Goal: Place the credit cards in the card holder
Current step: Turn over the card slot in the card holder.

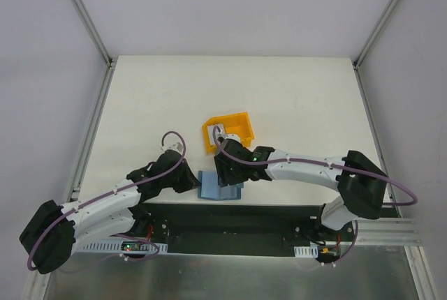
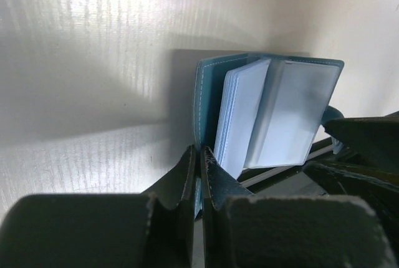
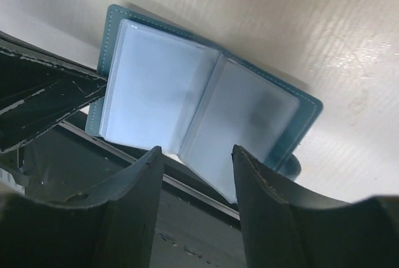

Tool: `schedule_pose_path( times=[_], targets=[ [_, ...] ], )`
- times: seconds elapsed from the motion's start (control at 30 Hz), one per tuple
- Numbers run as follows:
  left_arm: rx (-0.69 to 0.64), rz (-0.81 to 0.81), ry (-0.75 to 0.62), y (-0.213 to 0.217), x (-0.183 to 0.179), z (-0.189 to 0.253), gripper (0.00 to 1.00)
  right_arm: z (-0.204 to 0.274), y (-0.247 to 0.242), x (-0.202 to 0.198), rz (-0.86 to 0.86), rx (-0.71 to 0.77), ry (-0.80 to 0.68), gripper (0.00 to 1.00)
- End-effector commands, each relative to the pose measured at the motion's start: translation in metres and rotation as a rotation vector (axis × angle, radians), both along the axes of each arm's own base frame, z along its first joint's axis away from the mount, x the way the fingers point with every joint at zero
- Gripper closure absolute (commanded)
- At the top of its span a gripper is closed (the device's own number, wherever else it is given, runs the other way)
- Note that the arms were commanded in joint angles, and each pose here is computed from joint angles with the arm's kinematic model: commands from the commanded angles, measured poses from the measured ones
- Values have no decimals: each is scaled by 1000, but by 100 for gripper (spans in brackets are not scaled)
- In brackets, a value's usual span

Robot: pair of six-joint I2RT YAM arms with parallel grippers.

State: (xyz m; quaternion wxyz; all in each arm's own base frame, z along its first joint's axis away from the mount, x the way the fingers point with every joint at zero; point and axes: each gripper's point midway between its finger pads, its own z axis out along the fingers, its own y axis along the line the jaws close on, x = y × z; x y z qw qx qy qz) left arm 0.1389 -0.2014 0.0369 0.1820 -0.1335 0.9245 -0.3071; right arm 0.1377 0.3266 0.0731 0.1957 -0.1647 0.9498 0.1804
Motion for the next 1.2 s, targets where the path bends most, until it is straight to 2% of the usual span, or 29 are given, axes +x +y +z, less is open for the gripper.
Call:
schedule_pose_path(
  times=[0.0,0.3,0.4,0.63,0.83,1.17],
  targets=[
    [37,38,35,10,-5,-15,100,-10,17,-7,30,31,57,49],
    [64,81,70,19,-11,-30,100,-20,-3,-2,-30,-32,40,47],
    [72,98,77,22,-11,-34,100,-19,-4,-2,-32,-8,35,48],
    [81,140,85,27,-10,-38,100,-23,0,4,-5,-20,63,61],
    [55,185,55,26,-2,-30,100,8,27,16,78,78,58,62],
    [44,198,44,22,4,-21,100,62,34,47,105,194,-36,55]
  ],
)
